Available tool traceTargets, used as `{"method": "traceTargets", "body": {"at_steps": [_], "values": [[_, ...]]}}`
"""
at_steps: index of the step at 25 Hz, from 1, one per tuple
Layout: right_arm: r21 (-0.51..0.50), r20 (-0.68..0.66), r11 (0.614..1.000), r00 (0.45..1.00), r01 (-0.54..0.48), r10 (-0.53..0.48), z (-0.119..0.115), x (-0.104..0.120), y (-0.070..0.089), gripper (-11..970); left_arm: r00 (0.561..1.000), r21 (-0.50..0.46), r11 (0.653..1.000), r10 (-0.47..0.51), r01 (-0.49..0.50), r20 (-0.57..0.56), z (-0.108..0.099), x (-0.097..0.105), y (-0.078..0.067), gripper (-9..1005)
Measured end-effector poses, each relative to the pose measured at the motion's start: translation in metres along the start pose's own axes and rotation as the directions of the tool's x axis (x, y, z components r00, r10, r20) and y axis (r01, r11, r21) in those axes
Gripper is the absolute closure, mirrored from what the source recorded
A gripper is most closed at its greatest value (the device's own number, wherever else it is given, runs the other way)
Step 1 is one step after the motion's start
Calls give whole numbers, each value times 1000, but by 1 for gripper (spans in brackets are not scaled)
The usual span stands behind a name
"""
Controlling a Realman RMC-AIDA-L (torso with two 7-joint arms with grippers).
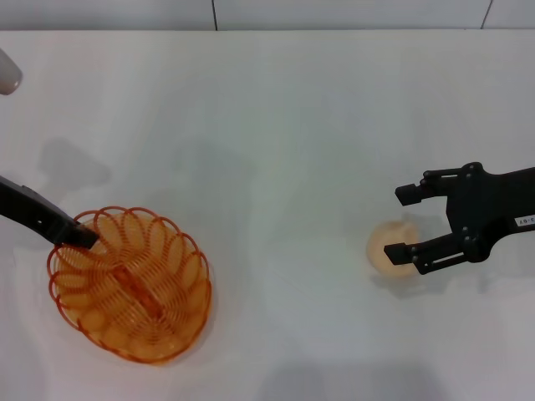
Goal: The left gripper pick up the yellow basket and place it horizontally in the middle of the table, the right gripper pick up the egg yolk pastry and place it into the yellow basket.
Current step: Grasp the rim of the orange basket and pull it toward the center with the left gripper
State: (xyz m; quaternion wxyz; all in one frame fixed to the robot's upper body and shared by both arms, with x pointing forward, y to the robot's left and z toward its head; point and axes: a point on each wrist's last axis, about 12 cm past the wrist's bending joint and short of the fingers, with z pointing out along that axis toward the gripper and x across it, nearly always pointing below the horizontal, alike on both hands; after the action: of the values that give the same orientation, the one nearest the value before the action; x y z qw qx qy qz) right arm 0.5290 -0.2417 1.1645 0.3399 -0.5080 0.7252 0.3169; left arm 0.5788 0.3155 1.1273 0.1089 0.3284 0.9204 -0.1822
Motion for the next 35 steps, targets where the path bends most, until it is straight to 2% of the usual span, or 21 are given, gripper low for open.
{"method": "traceTargets", "body": {"at_steps": [2, 8, 17, 25, 35], "values": [[0, 0, 1000, 1000, 0, 0, 0, 0, 0, 86, 1000, -6, 1000, -3, 3, 0, -1, -1, 1, 859], [0, 0, 1000, 1000, 1, -1, 0, 0, 0, 86, 1000, -10, 1000, -4, 4, -1, -3, -2, 2, 883], [3, 1, 1000, 1000, 0, 0, 0, 0, 0, 86, 998, 3, 1000, -5, 5, 59, -10, -10, 0, 890], [6, 7, 1000, 1000, 0, 0, -1, -1, -1, 86, 989, 7, 995, -98, 98, 109, -21, -19, -3, 897], [5, 20, 1000, 1000, 0, 0, -2, -3, -2, 85, 954, 17, 967, -254, 254, 162, -32, -44, -7, 910]]}}
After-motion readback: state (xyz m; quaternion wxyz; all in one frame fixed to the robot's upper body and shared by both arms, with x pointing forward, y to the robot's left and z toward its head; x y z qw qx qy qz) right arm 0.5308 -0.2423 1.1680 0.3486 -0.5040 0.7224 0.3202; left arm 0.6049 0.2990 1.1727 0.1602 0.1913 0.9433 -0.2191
